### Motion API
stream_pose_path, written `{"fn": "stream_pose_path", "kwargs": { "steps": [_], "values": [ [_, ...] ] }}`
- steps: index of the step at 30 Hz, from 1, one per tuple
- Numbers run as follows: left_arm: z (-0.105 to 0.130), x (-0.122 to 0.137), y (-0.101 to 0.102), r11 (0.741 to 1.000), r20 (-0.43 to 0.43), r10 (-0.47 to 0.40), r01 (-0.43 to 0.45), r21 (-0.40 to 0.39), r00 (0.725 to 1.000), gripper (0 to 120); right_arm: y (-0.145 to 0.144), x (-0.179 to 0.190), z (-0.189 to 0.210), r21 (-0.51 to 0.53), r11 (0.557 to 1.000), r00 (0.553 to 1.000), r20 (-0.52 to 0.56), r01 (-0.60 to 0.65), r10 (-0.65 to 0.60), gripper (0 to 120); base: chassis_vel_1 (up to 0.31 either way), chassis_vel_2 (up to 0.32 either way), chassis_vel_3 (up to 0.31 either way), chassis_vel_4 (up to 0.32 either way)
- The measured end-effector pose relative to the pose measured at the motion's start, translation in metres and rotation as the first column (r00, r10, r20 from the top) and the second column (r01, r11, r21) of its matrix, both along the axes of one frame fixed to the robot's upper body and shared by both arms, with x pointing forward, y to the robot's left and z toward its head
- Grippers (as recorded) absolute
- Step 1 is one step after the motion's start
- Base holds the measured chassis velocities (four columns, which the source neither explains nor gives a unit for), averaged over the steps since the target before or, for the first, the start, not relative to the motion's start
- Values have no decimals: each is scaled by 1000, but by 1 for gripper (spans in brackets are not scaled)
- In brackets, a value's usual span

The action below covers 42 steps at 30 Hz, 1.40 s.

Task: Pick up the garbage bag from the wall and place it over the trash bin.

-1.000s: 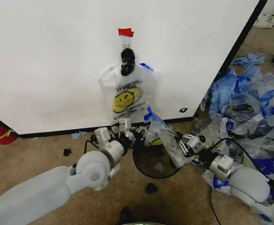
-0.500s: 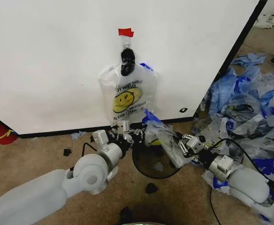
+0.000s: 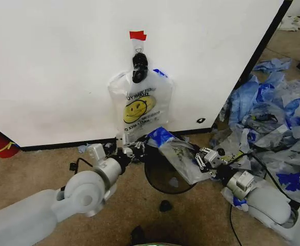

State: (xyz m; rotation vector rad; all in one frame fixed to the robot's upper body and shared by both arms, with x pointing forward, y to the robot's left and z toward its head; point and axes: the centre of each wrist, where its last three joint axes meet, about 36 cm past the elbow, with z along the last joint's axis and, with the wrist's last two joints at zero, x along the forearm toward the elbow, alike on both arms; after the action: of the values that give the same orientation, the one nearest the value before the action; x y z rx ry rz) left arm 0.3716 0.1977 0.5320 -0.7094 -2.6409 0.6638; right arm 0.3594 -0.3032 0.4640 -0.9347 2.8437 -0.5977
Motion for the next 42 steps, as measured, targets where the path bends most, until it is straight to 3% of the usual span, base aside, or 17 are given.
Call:
{"fn": "stream_pose_path", "kwargs": {
  "steps": [22, 42],
  "values": [
    [-12, 1, 26, 995, -25, 99, -99, 1, 995, 0, -1, 3, 11, 165, 986, 1000, -17, 4, -1, 0, 0, 0, 0, 0],
    [-22, -9, 29, 992, -70, 120, -122, -26, 990, 0, 19, 3, 10, 395, 906, 986, -129, 148, -105, 0, 0, 0, 0, 0]
  ]
}}
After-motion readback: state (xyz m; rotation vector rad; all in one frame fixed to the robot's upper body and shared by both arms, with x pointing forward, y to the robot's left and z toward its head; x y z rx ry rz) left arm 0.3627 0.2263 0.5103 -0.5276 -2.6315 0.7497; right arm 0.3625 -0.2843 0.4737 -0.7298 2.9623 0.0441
